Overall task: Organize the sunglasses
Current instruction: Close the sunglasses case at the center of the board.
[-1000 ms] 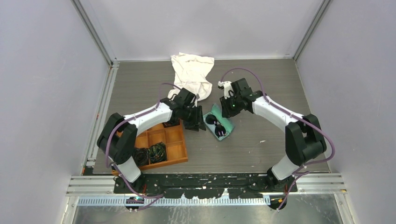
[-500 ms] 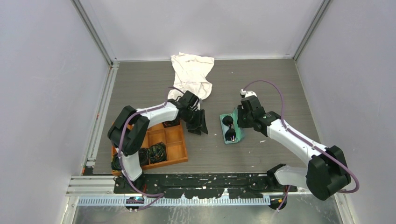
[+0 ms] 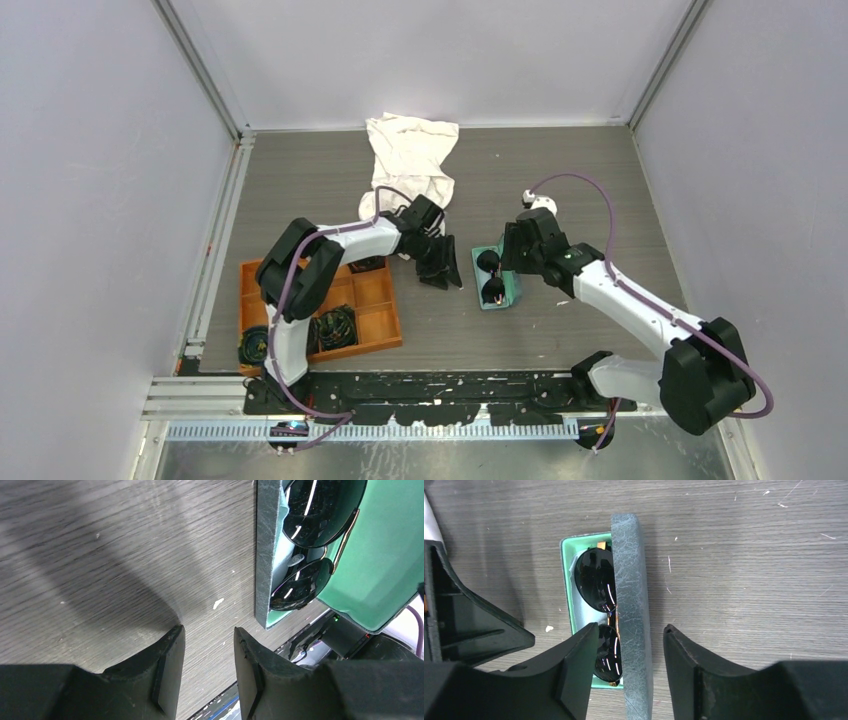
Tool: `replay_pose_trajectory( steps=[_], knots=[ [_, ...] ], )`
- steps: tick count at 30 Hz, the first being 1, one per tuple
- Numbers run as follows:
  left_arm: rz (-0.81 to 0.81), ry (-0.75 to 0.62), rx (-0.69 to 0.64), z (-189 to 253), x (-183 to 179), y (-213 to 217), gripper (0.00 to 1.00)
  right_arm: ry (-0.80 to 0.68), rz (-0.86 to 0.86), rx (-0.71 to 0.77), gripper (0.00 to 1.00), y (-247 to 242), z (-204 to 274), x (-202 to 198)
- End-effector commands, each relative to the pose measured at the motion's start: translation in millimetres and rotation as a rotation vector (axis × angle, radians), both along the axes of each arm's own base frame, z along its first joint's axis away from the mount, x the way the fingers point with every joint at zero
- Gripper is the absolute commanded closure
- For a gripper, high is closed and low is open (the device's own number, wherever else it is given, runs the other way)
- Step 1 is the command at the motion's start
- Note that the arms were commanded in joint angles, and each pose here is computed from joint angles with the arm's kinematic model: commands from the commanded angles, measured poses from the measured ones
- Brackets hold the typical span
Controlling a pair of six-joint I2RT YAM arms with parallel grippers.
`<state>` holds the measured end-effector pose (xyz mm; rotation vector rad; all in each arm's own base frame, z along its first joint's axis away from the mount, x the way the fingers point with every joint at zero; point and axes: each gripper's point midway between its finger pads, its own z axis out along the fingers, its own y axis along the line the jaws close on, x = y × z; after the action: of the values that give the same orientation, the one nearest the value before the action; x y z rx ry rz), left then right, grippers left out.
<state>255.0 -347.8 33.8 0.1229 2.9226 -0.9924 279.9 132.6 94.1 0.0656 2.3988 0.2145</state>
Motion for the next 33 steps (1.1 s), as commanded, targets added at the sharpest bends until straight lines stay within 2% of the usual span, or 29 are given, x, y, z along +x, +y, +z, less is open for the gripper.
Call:
replay_pose_trajectory(
  steps=[1,7,11,16,25,33],
  knots=[
    [-0.007,-0.024,-0.058,14.1,9.5,-16.9,0.58,-0.114,-0.065,0.019,0.43,-7.9,31.4,11.4],
    [-0.006,-0.023,-0.009,6.5,11.6,-19.8,0.61,-0.119,-0.161,0.100,0.46,-30.4,46.7,12.4],
    [0.012,-0.039,0.025,1.2,15.7,-19.7,0.62,-0.084,-0.221,0.163,0.53,-47.0,38.8,12.0],
    [0.014,-0.122,0.160,-8.1,22.0,-9.3,0.62,-0.020,-0.261,0.236,0.66,-56.0,19.7,9.1],
    [0.022,-0.165,0.257,-24.1,23.5,-11.0,0.66,0.090,-0.154,0.370,0.87,-23.8,-4.1,6.1],
    [0.032,-0.140,0.250,-35.1,22.0,-19.1,0.69,0.098,-0.112,0.430,0.89,-11.1,-1.5,9.1]
  ],
)
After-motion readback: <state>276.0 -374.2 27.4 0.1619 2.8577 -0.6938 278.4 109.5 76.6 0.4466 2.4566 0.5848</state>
